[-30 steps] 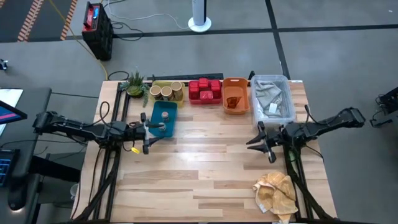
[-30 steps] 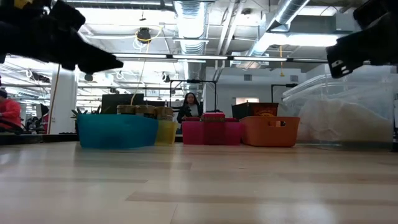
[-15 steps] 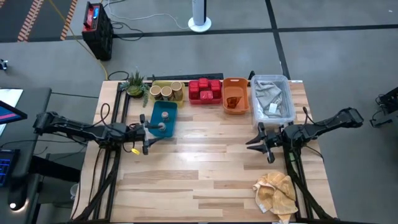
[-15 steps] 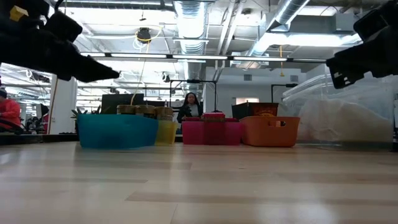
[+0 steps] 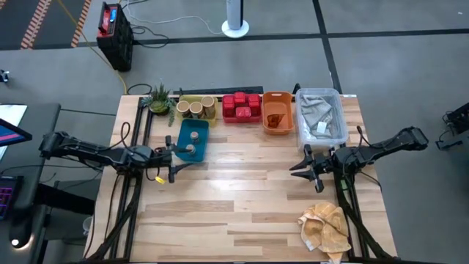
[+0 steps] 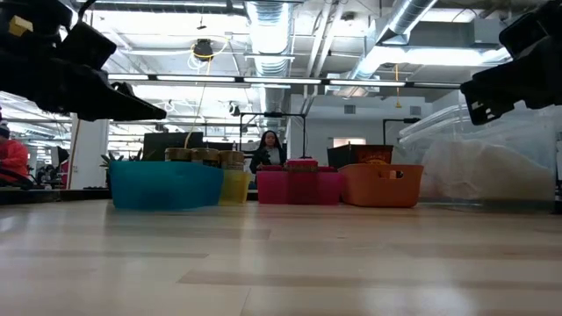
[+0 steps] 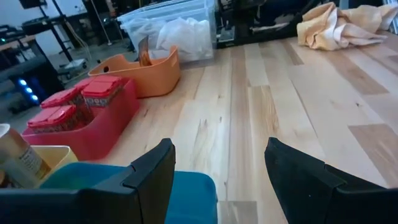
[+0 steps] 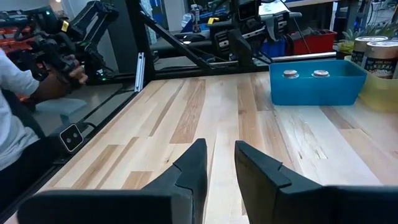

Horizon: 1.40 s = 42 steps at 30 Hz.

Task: Sort spices by type
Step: Return to Home Position

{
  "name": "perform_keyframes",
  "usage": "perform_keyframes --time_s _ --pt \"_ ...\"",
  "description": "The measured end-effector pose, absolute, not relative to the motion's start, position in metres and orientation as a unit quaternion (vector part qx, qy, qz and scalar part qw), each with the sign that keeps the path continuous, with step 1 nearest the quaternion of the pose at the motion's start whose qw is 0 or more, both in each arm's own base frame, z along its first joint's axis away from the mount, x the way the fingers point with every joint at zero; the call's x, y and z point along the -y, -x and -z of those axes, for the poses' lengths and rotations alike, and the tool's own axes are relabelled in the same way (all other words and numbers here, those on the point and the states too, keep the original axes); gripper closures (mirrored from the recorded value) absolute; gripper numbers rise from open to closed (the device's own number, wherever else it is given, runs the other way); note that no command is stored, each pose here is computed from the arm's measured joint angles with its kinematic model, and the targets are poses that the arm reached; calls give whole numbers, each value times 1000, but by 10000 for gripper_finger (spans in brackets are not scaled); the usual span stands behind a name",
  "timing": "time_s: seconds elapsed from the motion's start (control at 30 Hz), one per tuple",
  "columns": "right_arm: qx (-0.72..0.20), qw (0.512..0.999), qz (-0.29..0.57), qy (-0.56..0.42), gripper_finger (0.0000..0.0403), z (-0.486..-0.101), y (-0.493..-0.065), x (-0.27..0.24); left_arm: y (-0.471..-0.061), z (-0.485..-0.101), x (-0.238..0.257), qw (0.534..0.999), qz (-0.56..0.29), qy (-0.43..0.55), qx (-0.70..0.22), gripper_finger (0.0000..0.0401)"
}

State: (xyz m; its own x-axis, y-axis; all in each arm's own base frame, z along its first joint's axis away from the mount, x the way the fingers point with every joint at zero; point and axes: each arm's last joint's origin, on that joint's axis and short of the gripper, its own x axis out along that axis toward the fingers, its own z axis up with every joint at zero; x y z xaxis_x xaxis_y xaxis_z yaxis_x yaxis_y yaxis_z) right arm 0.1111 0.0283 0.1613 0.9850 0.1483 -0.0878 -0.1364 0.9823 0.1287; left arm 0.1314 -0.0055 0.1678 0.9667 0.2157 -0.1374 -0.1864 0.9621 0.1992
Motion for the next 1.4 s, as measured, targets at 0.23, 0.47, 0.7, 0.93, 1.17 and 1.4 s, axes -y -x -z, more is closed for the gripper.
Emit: perform_keyframes --time_s 0.23,0.47,0.7,0.93,1.17,1.4 --pt "-48 994 -72 -61 292 -161 -111 -28 -130 -162 5 985 -100 -88 -110 166" --pt "-48 994 -72 -61 292 -161 -111 -28 -128 -153 5 982 -103 -52 -149 166" --pt "-49 994 -74 -61 292 -162 -111 -28 -125 -143 5 971 -99 -72 -204 166" --pt "-48 994 -74 -61 292 -162 -111 -28 -123 -139 4 965 -98 -78 -230 166" --pt "-48 994 -74 -61 292 -162 -111 -28 -122 -139 4 965 -98 -78 -232 166" --pt "-48 994 -74 -61 292 -162 -111 -28 -122 -139 4 964 -98 -78 -234 166"
